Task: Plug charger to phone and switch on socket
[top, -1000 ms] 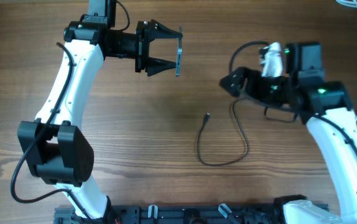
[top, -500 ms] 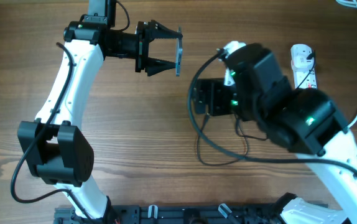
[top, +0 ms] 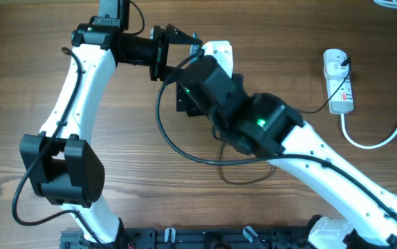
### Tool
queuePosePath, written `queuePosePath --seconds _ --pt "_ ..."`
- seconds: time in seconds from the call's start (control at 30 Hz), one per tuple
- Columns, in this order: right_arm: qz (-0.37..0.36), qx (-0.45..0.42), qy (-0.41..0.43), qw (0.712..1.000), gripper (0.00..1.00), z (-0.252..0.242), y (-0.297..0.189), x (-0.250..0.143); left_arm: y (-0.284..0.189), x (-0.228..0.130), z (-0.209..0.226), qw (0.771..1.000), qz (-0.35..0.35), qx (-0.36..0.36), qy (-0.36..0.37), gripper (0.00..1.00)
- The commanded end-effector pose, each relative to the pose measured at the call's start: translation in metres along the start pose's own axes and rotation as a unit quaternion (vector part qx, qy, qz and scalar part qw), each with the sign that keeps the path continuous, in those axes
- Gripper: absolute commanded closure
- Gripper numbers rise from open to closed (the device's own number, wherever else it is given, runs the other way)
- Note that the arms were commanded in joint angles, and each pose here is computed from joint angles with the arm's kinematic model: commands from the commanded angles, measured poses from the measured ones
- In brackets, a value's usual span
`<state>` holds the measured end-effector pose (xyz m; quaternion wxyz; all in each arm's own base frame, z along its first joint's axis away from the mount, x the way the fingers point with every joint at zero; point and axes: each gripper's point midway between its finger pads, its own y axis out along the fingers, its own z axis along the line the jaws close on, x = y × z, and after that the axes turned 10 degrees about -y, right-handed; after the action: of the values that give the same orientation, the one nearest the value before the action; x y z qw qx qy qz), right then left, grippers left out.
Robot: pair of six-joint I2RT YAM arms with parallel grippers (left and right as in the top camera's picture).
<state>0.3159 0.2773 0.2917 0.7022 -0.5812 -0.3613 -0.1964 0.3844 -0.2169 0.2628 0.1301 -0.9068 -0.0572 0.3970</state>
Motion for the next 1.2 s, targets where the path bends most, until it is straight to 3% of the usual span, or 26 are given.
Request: queuePosePath --seconds 0.0,0.23,0.53,0.87,1.17 --pt "-0.024 -0.033 0.011 0.999 0.21 -0.006 0.006 0.011 -0.001 -0.005 -0.002 1.0 -0.013 0.002 0.011 0.28" --pt "-0.037 -0.037 0.023 0.998 0.46 -0.01 0.011 0.02 -0.001 -0.004 -0.004 1.0 -0.013 0.0 0.021 0.28" --pt "-0.016 -0.001 0.041 0.999 0.45 -0.009 0.029 0.021 -0.001 -0.005 -0.004 1.0 -0.01 -0.001 0.022 0.28" --pt "-0.022 0.003 0.046 0.999 0.51 -0.009 0.031 0.025 -0.001 -0.011 -0.005 1.0 0.006 -0.005 0.03 0.28" --pt "-0.024 0.004 0.048 0.999 0.64 -0.008 0.031 0.026 -0.001 -0.014 -0.006 0.999 0.016 -0.009 0.034 0.28"
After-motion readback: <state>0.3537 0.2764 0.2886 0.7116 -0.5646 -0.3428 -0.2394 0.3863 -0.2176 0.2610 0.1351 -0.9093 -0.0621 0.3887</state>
